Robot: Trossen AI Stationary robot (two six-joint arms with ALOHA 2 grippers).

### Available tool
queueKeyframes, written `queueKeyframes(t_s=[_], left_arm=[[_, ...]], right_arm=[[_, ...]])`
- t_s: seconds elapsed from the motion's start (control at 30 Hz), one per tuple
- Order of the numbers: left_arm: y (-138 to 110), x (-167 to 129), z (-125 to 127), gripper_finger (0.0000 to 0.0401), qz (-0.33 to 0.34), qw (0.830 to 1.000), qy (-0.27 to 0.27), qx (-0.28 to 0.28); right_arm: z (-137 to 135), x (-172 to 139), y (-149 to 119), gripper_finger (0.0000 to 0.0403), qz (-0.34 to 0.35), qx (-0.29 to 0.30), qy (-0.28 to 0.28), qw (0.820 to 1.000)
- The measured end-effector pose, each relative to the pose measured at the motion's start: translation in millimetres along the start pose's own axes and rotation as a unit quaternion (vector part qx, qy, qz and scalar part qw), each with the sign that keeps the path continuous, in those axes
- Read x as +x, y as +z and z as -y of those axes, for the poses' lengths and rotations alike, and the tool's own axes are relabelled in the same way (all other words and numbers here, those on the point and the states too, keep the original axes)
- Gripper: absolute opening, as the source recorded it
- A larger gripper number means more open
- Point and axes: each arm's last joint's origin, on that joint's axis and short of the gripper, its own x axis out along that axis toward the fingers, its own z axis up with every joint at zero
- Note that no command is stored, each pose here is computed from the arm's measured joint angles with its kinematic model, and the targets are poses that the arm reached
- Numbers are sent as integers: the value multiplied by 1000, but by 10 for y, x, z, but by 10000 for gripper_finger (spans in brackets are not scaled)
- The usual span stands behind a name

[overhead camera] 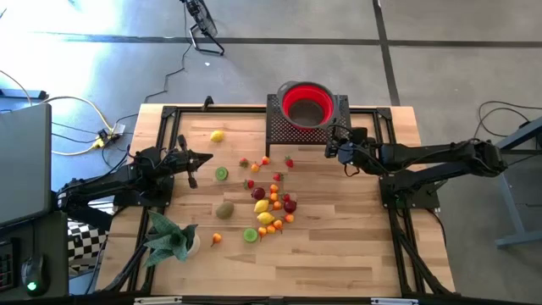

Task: Pick & Place Fruit
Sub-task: Put the knife on the shelf

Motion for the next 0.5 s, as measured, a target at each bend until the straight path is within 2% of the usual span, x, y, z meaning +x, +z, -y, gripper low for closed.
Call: queueKeyframes(t_s=[0.5], left_arm=[[0,0,0,0,0,1000,0,0]], right_arm=[[6,58,-6,3,7,-11,-18,1000]])
